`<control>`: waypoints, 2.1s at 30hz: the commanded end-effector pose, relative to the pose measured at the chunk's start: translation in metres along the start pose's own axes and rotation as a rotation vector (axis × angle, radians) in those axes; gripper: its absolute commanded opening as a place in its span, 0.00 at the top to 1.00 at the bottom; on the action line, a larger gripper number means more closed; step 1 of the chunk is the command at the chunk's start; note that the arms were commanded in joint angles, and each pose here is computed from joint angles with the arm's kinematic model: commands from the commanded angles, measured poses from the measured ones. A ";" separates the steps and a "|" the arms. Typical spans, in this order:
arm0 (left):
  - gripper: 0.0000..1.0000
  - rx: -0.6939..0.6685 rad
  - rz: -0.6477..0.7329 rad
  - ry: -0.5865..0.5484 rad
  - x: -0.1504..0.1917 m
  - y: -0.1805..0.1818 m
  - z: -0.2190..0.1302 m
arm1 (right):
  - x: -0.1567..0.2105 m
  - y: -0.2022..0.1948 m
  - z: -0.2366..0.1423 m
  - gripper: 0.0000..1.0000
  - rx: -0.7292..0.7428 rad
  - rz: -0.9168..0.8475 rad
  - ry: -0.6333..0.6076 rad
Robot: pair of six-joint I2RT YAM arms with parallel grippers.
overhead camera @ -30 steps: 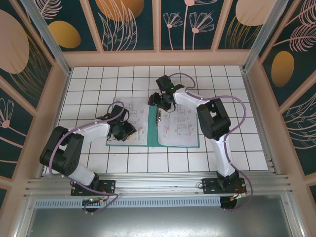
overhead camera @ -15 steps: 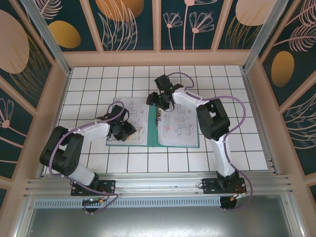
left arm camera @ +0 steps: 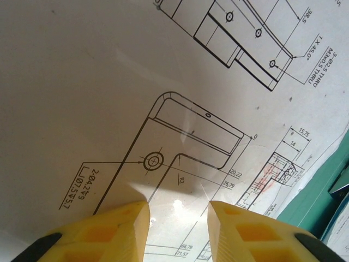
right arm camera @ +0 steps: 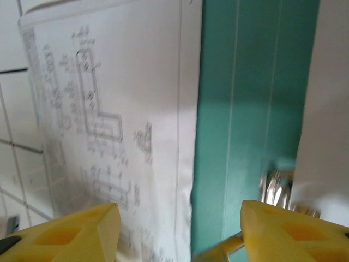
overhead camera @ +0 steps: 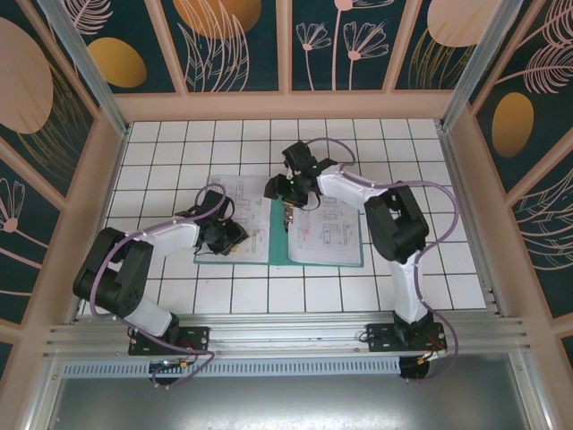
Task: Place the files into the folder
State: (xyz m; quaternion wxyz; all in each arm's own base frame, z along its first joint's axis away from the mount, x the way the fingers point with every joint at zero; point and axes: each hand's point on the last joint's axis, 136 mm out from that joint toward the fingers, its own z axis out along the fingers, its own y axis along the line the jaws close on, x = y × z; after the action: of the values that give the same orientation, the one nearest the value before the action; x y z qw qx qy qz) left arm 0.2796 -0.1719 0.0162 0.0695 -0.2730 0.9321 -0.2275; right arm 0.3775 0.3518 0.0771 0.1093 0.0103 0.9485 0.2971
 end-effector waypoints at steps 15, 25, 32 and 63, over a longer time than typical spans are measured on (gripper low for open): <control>0.65 0.072 -0.171 0.040 0.015 -0.003 0.012 | 0.007 -0.053 -0.115 0.41 -0.103 0.311 -0.231; 0.65 0.140 -0.144 0.118 0.053 -0.044 0.022 | 0.024 -0.082 -0.125 0.42 -0.182 0.505 -0.241; 0.65 0.159 -0.049 0.167 0.074 -0.071 0.037 | 0.026 -0.083 -0.113 0.46 -0.245 0.600 -0.220; 0.66 0.127 0.012 0.180 0.075 -0.077 0.056 | -0.013 -0.102 -0.067 0.69 -0.111 0.642 -0.206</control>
State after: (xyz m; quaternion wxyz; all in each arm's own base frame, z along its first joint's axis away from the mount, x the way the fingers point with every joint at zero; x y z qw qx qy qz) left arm 0.2766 -0.2996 0.0206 0.0164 -0.2395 0.9086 -0.3417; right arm 0.3742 0.2357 0.0803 0.0976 0.3298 0.8566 0.3846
